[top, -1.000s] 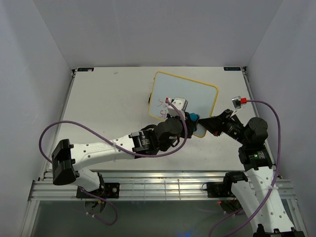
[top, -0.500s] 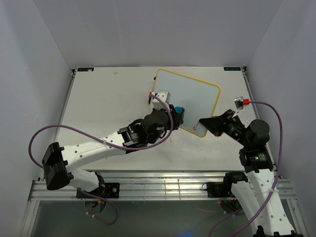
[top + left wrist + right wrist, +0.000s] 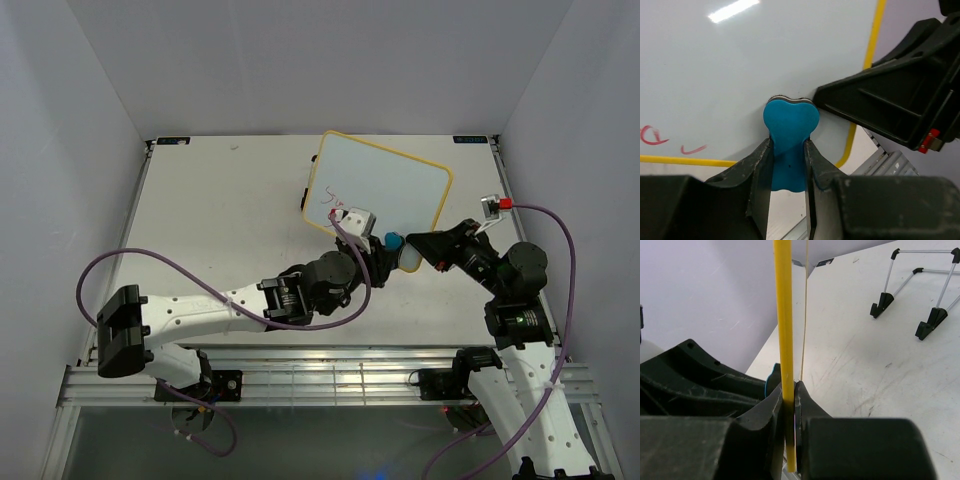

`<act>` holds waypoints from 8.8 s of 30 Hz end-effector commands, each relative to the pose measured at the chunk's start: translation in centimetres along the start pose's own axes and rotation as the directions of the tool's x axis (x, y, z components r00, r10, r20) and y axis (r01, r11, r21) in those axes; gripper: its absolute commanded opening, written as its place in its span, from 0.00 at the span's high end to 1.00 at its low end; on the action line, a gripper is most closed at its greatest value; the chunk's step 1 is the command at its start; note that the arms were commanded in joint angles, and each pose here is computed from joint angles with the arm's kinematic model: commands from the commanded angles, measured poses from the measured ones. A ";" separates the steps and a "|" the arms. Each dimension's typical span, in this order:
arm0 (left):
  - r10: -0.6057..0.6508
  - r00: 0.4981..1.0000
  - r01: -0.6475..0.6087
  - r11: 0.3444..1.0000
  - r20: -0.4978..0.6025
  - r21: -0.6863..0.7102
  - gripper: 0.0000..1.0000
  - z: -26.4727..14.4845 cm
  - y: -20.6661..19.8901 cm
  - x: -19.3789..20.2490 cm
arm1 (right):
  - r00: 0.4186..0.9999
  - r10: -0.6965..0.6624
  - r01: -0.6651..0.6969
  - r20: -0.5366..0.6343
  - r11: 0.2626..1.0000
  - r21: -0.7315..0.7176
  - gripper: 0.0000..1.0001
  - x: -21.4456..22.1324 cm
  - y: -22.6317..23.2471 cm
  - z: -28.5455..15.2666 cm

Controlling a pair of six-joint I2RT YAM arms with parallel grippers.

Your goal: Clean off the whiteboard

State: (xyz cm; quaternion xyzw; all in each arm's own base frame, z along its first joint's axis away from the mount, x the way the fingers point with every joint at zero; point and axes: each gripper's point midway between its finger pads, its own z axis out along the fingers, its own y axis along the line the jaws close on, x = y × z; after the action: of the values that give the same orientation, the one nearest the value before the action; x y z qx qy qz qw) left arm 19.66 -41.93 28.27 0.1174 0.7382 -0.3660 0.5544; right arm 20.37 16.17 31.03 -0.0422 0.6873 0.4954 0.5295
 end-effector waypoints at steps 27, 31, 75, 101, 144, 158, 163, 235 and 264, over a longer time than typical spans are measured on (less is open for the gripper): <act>-0.033 0.992 -0.006 0.951 -0.119 -0.310 1.00 2.2 4.9 2.4 | 0.979 -0.154 0.192 0.135 0.921 -0.339 0.92 -3.7 10.6 -3.1; -0.034 0.993 -0.007 0.941 -0.116 -0.339 1.00 1.8 7.1 1.9 | 0.979 -0.156 0.192 0.130 0.918 -0.346 0.92 -3.6 10.7 -3.1; 0.044 0.837 -0.063 0.998 -0.546 -0.015 1.00 1.5 -1.9 9.0 | 0.961 -0.203 0.245 0.186 0.939 -0.240 0.92 -5.2 8.9 -1.9; 0.026 0.896 -0.073 0.993 -0.443 -0.089 1.00 2.1 -0.6 5.5 | 0.960 -0.190 0.236 0.204 0.944 -0.232 0.92 -4.4 7.8 -1.9; 0.060 0.998 -0.068 0.932 -0.034 -0.355 1.00 -0.9 18.8 -8.7 | 0.987 -0.157 0.154 0.029 0.890 -0.429 0.92 -3.2 13.0 -3.7; 0.114 0.993 -0.122 0.952 -0.045 -0.281 1.00 1.6 16.8 -10.7 | 0.973 -0.229 0.198 -0.025 0.884 -0.423 0.92 -1.5 11.2 -3.2; 0.106 0.992 -0.119 0.966 -0.069 -0.228 1.00 3.2 15.7 -10.2 | 0.970 -0.241 0.207 -0.023 0.875 -0.438 0.92 -1.1 11.1 -3.2; -0.050 0.999 0.051 0.984 0.010 -0.172 1.00 -2.2 15.3 -2.2 | 0.984 -0.076 0.135 0.162 0.907 -0.399 0.92 -5.9 12.0 -2.1; -0.095 0.992 0.092 0.995 0.077 0.044 1.00 -0.8 6.3 -4.4 | 0.975 0.055 0.011 0.213 0.955 -0.295 0.92 -6.0 8.2 -0.9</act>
State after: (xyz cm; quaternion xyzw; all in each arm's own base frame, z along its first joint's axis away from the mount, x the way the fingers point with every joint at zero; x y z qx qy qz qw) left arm 25.80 -33.54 27.15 0.0787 0.7370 -0.3637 0.5642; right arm 20.30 16.66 35.70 -0.0131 0.6206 0.5629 0.5458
